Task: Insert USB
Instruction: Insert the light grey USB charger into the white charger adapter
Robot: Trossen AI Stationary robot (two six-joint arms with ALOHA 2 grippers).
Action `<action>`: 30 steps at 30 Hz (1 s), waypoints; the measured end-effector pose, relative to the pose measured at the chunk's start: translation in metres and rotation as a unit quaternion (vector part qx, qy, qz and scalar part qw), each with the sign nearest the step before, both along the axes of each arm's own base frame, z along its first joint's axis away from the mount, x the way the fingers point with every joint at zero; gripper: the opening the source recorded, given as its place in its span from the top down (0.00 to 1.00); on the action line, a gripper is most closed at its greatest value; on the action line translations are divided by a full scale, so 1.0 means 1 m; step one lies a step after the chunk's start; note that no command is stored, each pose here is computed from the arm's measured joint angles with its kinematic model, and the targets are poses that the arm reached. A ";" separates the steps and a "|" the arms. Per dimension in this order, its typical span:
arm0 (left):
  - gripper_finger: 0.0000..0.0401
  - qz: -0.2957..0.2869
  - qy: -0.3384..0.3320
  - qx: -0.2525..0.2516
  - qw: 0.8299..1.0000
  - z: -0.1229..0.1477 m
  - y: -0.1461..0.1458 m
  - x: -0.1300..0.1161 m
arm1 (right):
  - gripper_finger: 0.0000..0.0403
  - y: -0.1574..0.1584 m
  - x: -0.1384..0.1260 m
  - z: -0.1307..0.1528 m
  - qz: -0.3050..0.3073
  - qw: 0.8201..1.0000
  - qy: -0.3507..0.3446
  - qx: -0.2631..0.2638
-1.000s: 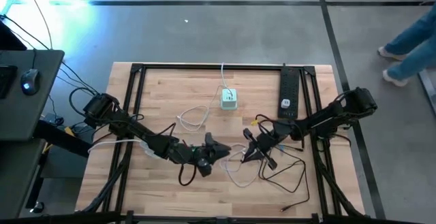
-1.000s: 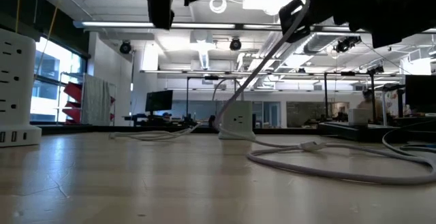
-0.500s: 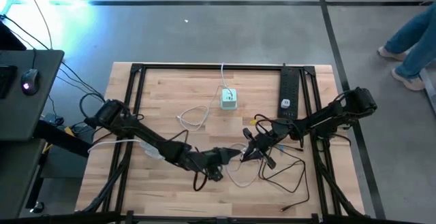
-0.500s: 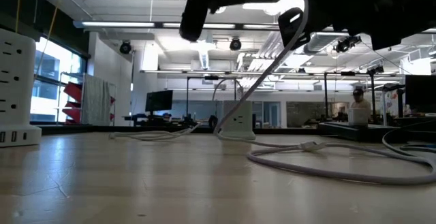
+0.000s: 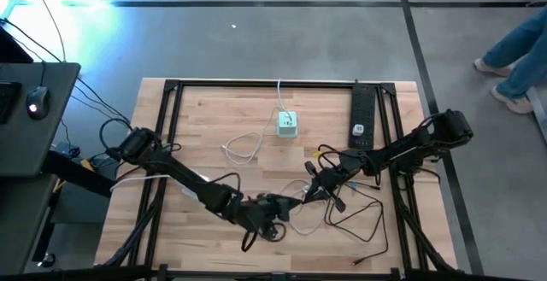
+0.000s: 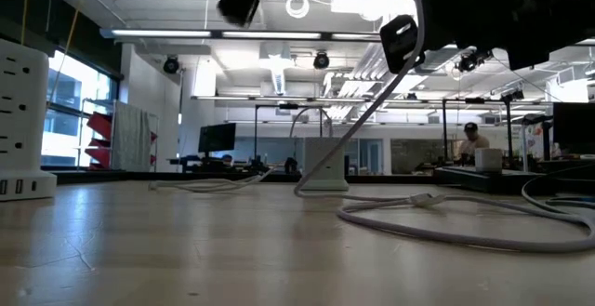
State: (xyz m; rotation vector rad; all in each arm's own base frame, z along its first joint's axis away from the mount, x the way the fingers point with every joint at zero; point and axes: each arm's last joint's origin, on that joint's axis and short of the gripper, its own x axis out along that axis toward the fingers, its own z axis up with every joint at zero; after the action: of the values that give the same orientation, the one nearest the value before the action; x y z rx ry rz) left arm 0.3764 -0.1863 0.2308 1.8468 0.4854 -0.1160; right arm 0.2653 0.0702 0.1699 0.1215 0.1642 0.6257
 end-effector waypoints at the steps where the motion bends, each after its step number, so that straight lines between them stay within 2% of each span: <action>1: 0.63 0.005 -0.008 -0.008 1.000 0.001 0.001 0.001 | 1.00 0.000 0.000 0.000 0.000 1.000 0.000 0.000; 4: 0.66 0.011 -0.032 -0.007 0.999 0.007 0.001 0.003 | 1.00 0.000 0.000 0.000 0.000 1.000 0.000 0.000; 8: 0.70 -0.025 -0.031 -0.005 0.999 0.008 -0.003 0.003 | 1.00 0.000 0.000 0.000 0.000 1.000 0.003 0.000; 30: 0.71 -0.037 -0.011 -0.016 0.999 0.005 0.017 0.013 | 1.00 0.000 0.000 -0.001 -0.006 1.000 0.007 -0.001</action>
State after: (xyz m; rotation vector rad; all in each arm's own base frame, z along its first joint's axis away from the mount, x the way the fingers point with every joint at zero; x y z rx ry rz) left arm 0.3891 -0.1692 0.2360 1.8330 0.3974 -0.1514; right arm 0.2654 0.0699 0.1685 0.1248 0.1782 0.6129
